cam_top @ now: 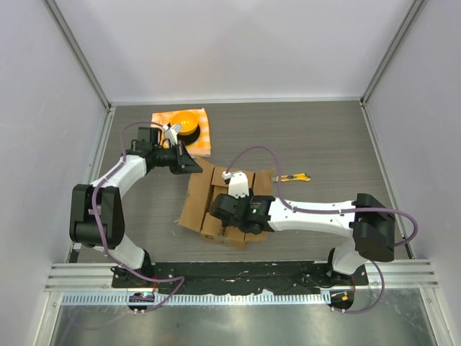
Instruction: Unpack the express box
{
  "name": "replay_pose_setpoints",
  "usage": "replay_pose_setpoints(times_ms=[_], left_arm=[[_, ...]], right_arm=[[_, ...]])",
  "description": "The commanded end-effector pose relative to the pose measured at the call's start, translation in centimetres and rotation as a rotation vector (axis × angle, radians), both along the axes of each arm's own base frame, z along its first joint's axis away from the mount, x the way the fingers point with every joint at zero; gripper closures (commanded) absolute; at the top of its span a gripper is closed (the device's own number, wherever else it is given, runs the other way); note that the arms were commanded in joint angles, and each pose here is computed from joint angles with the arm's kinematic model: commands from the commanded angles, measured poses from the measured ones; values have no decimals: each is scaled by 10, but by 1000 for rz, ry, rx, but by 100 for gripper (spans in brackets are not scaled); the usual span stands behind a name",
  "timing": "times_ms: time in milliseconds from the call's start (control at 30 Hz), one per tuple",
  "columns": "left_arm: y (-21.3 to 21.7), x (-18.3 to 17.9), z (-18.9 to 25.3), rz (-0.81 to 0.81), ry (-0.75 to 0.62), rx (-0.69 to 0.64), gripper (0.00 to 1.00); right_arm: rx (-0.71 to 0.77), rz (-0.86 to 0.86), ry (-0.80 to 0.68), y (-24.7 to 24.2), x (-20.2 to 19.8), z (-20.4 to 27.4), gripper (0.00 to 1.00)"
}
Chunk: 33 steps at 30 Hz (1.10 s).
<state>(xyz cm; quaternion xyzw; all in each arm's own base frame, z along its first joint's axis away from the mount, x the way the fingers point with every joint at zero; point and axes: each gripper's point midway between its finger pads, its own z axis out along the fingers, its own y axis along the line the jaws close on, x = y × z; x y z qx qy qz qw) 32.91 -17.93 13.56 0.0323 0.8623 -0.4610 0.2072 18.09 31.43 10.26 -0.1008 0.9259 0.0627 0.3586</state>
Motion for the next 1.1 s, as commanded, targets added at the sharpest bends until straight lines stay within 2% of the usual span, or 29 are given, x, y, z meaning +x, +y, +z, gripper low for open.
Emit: replay_pose_setpoints(times_ms=[0,333,700,833,933,1067], left_arm=[[0,7,28,4,-106,-51,100],[-4,-4,18,-32,-53,-79,100],[-3,-11,3,-81,-3,-65,100],[-3,-15,-3,-101,21,-66,100],[-3,-17,-6,-112,32,-63,100],[-3,-17,-4,-120,33,-63,100]], right_arm=[[30,-60,-41,-15,10,17,35],[38,-125,-69,-38,30,5,32],[17,-206,-273,-50,65,12,32],[-13,-188,-342,-54,73,14,32],[20,-185,-400,-51,79,18,32],[25,-182,-392,-47,80,7,36]])
